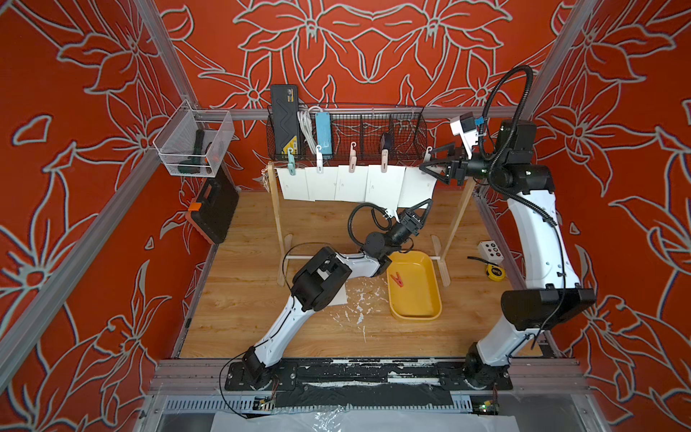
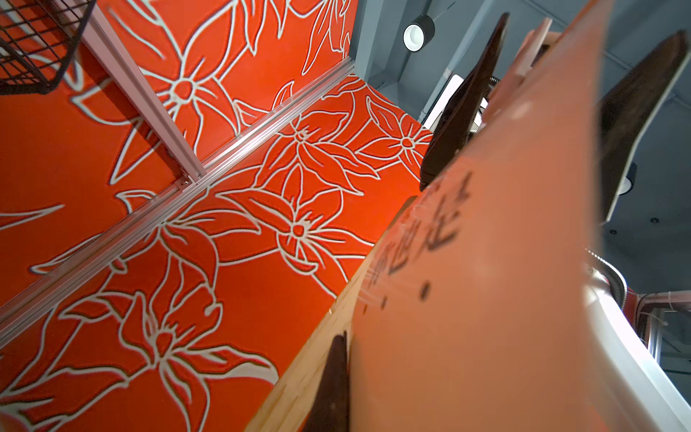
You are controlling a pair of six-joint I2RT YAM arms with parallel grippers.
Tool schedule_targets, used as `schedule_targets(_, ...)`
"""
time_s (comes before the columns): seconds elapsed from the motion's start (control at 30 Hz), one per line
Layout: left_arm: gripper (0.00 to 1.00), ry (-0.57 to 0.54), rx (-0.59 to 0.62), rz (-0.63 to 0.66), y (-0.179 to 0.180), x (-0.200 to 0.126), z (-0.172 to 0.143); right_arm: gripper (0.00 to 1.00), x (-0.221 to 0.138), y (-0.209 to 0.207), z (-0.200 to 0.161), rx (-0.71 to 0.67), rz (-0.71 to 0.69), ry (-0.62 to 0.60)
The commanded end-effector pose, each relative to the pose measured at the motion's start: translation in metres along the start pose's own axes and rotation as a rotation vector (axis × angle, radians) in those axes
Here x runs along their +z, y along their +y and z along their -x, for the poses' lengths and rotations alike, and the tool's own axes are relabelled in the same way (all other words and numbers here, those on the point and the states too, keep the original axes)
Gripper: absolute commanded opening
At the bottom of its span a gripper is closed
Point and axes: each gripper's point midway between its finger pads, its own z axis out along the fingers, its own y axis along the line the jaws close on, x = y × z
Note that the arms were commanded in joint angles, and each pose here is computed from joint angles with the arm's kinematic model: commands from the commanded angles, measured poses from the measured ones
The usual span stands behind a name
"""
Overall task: Remove the postcards from the strings
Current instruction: Pinch the postcard on the clothesline, then remove the clamp from the clothesline.
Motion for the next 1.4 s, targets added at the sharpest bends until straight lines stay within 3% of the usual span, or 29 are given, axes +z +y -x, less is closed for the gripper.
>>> schedule_targets(0.0,0.0,-0.108,0.024,-0.227,-0.055,-0.002,0.031,0.56,0.003,0.004,0.002,-0.023,0.013,0.004)
schedule_targets(0.2,0.0,-0.109,0.024,-0.229,-0.055,-0.001,0.032,0.41,0.006,0.004,0.001,-0.02,0.022,0.006)
schedule_targets(0.63,0.0,-0.098,0.015,-0.229,-0.054,-0.003,0.029,0.23,0.01,0.004,0.006,-0.032,0.022,0.004)
schedule_targets(1.37,0.0,-0.046,-0.02,-0.202,-0.043,-0.011,0.011,0.2,0.004,0.004,0.024,-0.083,-0.051,-0.015)
